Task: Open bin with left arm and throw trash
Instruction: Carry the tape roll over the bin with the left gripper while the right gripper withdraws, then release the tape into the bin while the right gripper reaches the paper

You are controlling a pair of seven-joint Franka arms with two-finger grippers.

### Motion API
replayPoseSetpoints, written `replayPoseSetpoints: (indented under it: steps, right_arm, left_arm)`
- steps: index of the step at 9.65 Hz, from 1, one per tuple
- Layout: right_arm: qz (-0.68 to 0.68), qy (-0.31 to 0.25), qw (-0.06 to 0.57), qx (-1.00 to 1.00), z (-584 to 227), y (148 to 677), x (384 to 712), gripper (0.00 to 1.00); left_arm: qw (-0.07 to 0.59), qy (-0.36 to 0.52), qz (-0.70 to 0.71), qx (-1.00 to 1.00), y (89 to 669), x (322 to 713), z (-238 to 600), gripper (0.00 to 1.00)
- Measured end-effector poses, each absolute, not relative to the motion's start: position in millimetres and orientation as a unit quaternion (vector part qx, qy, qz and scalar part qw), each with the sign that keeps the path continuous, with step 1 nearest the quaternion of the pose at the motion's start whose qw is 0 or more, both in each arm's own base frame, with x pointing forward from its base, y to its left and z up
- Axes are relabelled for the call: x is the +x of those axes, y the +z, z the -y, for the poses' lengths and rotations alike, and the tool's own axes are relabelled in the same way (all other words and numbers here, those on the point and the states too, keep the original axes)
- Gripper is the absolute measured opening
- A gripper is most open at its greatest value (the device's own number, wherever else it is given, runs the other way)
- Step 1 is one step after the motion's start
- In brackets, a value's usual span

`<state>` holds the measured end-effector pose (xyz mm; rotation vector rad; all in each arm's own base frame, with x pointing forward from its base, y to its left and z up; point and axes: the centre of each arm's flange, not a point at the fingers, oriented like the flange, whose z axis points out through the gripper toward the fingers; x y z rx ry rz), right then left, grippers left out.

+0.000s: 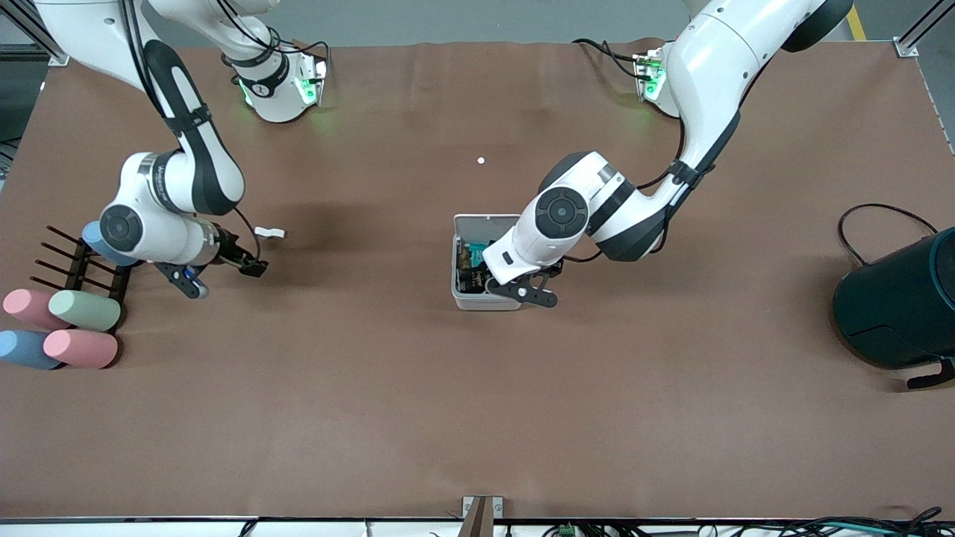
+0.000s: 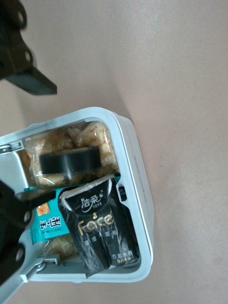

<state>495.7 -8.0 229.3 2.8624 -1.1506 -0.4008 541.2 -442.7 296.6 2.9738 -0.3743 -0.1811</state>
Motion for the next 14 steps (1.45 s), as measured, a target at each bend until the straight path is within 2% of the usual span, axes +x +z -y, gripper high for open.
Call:
replayPoseSetpoints:
  steps: [1,5,7,9,11,14]
  right_arm:
    - [0.392,-0.128,0.014,0.911,20,232,486,1.00]
    - [0.488,-0.086,0.012,0.869,-1,240,490,1.00]
    - [0.488,-0.094,0.027,0.867,-41,224,482,1.00]
    - [0.482,-0.106,0.043,0.869,-45,209,474,1.00]
    - [0.472,-0.105,0.057,0.873,-40,204,470,0.98]
    - [0.470,-0.115,0.068,0.872,-38,191,465,0.96]
  left_arm:
    - [0.069,-0.060,0.124,0.988,297,542,442,1.00]
    - [0.064,-0.055,0.115,0.990,311,553,430,1.00]
    - [0.051,-0.032,0.072,0.996,366,589,373,1.00]
    - [0.037,-0.004,0.008,0.999,429,623,282,1.00]
    - [0.019,-0.001,-0.043,0.999,476,633,214,1.00]
    - [-0.002,-0.020,-0.029,0.999,537,631,167,1.00]
